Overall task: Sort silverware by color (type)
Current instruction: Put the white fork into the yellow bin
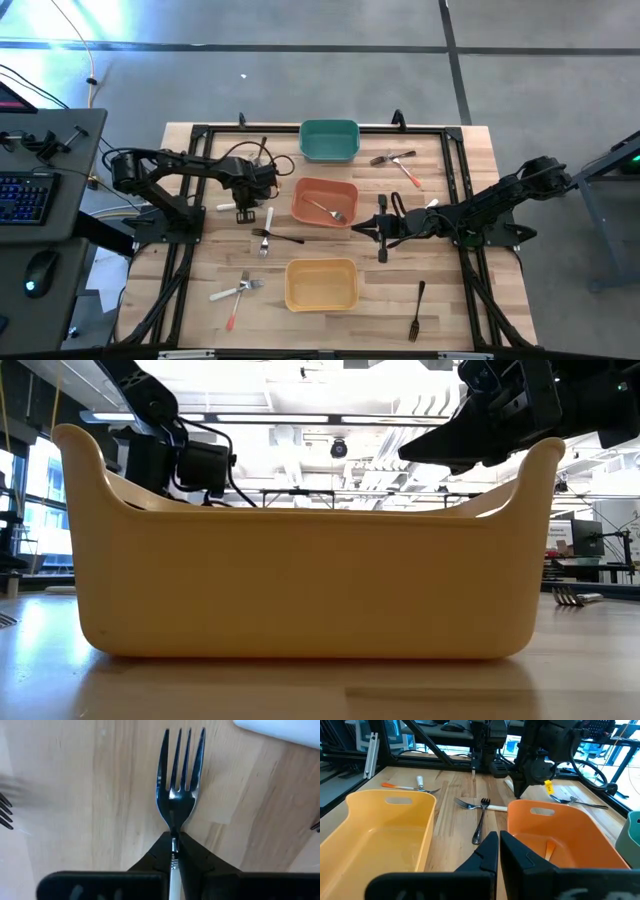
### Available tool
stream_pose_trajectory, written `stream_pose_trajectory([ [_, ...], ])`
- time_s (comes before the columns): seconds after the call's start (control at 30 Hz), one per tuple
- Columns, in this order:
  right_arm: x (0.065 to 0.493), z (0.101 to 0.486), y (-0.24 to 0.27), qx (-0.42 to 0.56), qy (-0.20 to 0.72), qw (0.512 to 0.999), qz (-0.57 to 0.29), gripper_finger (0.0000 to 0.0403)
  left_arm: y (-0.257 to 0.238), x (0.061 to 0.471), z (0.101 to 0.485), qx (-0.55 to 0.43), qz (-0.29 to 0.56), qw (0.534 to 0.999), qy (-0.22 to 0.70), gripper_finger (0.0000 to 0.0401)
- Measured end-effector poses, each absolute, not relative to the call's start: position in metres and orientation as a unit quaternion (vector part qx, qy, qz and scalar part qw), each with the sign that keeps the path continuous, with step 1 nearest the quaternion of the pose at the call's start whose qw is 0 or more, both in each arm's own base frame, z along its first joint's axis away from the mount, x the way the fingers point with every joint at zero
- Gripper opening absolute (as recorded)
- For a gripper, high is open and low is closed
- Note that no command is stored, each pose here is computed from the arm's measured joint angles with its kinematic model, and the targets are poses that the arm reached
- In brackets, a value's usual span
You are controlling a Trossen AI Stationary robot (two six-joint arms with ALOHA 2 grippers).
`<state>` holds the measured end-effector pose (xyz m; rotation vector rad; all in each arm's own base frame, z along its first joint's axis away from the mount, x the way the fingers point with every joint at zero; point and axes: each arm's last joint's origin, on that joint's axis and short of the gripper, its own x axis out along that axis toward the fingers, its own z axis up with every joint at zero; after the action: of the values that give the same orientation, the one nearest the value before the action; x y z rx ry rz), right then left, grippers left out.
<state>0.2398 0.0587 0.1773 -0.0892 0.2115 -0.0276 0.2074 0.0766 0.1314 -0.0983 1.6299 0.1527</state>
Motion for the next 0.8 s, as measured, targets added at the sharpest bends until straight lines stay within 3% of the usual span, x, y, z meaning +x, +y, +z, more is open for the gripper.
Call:
stream_pose_trajectory([
  [0.5,0.240,0.177,0.059,-0.045,0.107,0.993,-0.014,0.0000,0.053,0.198,0.173,-0.040,0.069,0.732,0.676,0.0003],
  [0.8,0.240,0.177,0.059,-0.044,0.108,0.993,-0.016,0.0000,0.022,0.208,0.216,-0.065,0.053,0.792,0.604,0.0002],
])
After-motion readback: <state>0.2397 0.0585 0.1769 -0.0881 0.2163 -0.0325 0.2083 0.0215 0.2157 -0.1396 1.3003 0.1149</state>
